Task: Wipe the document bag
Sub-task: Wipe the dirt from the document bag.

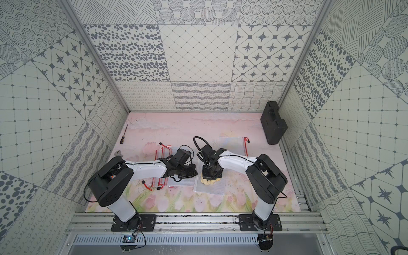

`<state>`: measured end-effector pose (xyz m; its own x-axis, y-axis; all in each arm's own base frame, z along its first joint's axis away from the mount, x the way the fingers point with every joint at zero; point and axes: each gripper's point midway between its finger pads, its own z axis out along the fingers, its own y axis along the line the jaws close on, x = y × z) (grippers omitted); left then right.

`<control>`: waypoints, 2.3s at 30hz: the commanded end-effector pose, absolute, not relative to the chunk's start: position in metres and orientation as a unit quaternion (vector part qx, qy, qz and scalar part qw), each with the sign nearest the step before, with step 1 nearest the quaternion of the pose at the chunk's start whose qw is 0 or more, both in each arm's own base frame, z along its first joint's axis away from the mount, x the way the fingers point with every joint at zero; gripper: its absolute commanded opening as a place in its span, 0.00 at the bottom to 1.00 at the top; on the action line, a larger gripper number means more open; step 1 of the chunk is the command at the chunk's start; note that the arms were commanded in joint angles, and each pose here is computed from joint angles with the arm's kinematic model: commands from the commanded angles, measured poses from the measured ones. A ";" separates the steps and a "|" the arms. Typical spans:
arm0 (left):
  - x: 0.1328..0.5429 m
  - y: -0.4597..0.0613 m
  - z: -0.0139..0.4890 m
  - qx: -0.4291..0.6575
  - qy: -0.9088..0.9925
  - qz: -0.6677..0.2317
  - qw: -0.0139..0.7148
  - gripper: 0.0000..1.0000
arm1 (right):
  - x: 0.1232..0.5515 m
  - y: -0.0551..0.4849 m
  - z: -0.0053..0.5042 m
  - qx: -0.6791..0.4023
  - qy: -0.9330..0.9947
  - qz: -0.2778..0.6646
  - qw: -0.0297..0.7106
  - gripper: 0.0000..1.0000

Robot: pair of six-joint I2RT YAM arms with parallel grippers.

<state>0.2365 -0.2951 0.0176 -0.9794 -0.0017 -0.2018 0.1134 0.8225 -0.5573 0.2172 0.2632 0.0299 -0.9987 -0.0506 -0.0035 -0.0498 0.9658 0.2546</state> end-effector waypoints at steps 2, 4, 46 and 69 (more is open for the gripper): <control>0.221 -0.263 -0.021 0.006 0.972 -0.222 0.072 0.00 | 0.249 0.273 0.027 0.010 -0.993 -0.112 -0.029 0.00; 0.219 -0.261 -0.025 0.004 0.972 -0.224 0.074 0.00 | 0.267 0.268 0.026 -0.003 -0.994 -0.105 -0.035 0.00; 0.218 -0.264 -0.045 0.006 0.976 -0.210 0.049 0.00 | 0.374 0.214 0.035 -0.080 -0.984 -0.138 -0.081 0.00; 0.216 -0.261 -0.047 0.006 0.978 -0.204 0.044 0.00 | 0.371 0.139 0.033 -0.141 -0.981 -0.106 -0.082 0.00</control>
